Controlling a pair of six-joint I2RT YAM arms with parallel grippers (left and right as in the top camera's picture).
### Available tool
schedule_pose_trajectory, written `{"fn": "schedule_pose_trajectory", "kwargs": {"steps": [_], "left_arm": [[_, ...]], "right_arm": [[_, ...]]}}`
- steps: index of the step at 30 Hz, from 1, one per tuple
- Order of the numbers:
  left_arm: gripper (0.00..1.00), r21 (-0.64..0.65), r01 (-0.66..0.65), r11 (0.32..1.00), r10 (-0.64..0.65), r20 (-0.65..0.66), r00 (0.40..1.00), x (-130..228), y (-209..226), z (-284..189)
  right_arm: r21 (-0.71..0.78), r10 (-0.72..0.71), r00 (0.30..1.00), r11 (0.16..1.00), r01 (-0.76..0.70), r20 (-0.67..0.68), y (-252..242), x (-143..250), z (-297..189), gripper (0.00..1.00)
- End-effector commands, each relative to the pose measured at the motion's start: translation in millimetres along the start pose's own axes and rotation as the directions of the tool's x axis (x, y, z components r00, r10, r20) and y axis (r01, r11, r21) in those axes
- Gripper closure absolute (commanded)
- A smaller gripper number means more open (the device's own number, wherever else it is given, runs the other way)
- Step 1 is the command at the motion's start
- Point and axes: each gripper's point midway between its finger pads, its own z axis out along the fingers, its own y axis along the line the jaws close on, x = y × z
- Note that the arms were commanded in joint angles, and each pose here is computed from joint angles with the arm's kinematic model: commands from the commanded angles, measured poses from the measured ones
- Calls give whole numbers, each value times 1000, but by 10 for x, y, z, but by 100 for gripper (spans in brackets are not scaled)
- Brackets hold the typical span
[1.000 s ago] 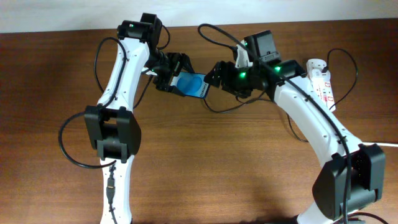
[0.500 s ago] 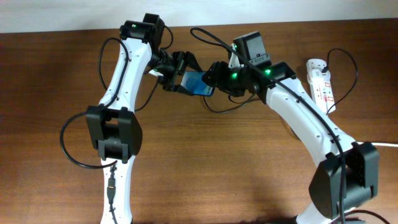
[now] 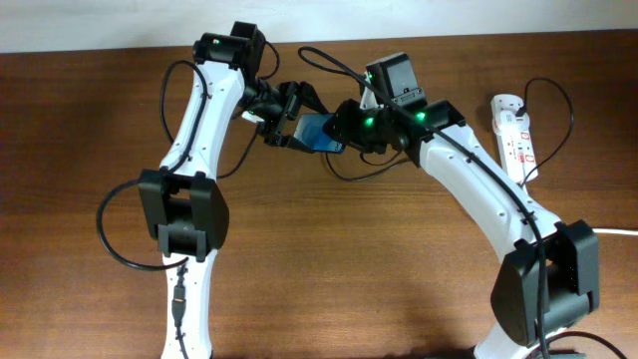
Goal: Plug charger to phone and switch on socket
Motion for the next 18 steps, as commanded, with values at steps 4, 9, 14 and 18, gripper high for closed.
{"fn": "schedule_pose_trajectory", "kwargs": {"steps": [4,9,14,18], "left_arm": [[100,28,-15,1000,16,-35,999,136,-69,-47],[100,28,-15,1000,16,-35,999,136,-69,-47],[100,28,-15,1000,16,-34,999,136,-69,-47],[89,28,-15,999,16,-35,999,136,-69,-47]], "right_arm": [[-8,-28,1000,1000,28,-1,99,21,55,69],[-8,-27,1000,1000,27,-1,99,22,55,76],[-7,-27,1000,1000,27,-1,98,21,54,93],[-7,-26,1000,1000,26,0,96,18,52,96]]}}
